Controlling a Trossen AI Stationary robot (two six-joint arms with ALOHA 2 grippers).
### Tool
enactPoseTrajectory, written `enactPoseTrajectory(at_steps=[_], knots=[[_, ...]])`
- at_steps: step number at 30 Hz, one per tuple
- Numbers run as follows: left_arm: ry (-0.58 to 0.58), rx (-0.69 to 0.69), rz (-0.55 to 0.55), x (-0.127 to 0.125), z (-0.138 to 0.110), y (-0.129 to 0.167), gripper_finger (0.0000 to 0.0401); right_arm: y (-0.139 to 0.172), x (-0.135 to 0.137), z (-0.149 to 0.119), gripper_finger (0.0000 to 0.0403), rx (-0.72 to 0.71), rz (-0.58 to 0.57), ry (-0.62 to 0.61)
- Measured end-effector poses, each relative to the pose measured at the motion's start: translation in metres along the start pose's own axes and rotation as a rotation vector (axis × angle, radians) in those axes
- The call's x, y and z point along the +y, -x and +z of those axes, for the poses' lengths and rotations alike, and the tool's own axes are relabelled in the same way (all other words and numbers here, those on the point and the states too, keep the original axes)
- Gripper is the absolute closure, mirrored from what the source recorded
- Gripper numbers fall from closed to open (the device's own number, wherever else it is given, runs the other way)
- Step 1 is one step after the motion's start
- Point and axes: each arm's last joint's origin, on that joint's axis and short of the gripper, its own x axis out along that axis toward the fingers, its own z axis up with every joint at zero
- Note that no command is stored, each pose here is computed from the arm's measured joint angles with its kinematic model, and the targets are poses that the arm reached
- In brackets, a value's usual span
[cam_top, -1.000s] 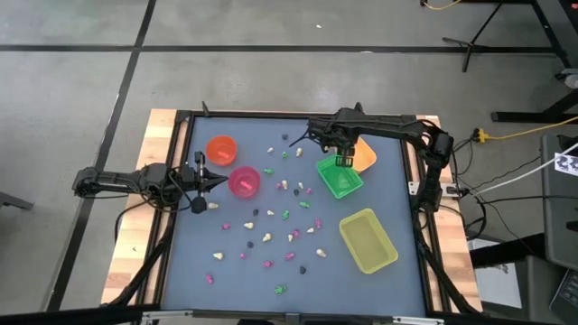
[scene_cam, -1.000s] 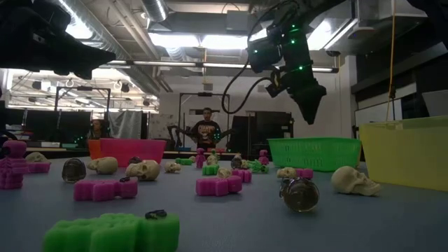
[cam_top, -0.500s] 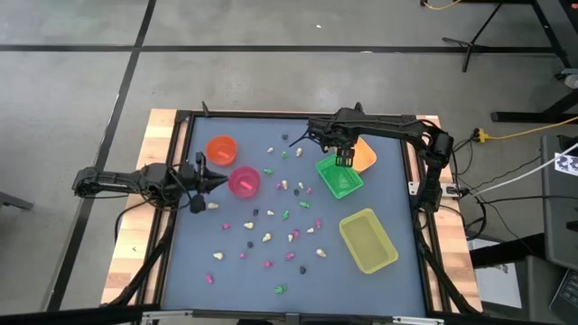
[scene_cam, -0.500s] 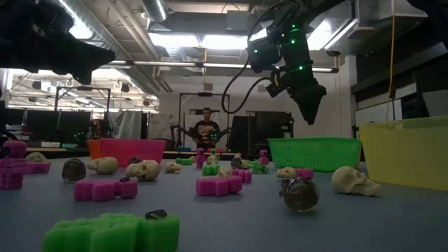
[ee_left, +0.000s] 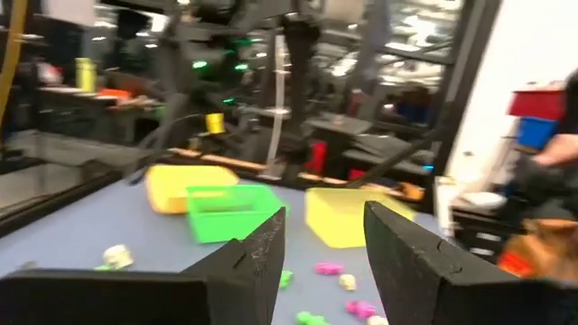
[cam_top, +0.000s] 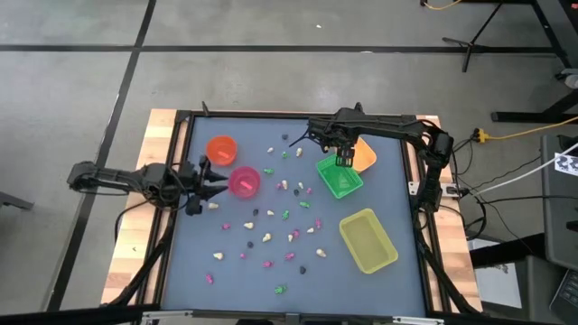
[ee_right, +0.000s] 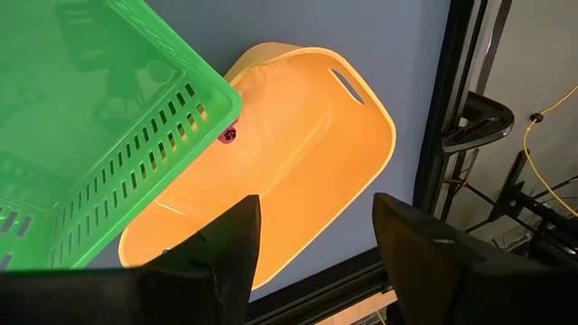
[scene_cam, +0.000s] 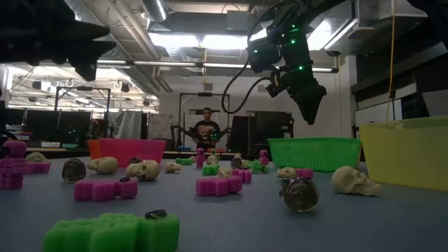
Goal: Sort Halloween decoration
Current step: Put the pink skeleton toy into the yellow bin
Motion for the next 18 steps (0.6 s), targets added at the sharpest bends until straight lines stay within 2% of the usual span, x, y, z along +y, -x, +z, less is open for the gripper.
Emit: enactPoseTrajectory(at_steps=[10, 18], knots=[[-0.001, 0.163, -0.118, -0.022, -0.012, -0.021, 0.0266, 0.000, 0.000, -0.002, 0.0189, 0.022, 0.005, 0.009], [-0.072, 0.351, -0.195, -0.052, -0.016, -0.049, 0.0266, 0.000, 0.001, -0.004, 0.0189, 0.038, 0.011, 0.017]])
